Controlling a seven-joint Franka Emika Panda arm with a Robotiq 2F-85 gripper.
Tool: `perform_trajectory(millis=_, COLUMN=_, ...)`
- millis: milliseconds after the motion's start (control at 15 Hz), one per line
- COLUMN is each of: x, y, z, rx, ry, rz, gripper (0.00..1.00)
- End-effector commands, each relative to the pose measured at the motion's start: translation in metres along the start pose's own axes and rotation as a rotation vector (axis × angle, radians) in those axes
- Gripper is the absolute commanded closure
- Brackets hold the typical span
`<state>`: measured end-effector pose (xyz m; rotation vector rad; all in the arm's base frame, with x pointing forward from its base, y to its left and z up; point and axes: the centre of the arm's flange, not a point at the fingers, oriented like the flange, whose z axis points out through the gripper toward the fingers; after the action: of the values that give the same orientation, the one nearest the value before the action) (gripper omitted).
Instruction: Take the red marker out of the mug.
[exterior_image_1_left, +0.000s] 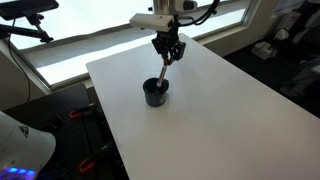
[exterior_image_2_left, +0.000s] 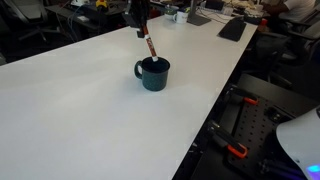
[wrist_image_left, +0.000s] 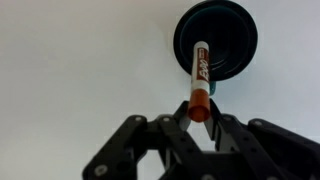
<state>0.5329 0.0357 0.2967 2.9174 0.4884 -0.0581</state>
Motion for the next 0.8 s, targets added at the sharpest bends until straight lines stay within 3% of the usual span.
perform_trajectory(millis=0, x=-0.007, y=0.008, z=-0.037, rx=-0.033, ry=0.040, rz=0.003, gripper=0.95)
perform_trajectory(millis=333, x=-0.006, y=0.026, z=-0.048, rx=-0.054, ry=0.068, rz=0.019, gripper=0.95)
perform_trajectory(millis=733, x=-0.004, y=0.074, z=-0.033, rx=-0.083, ry=0.048, rz=0.058, gripper=0.95)
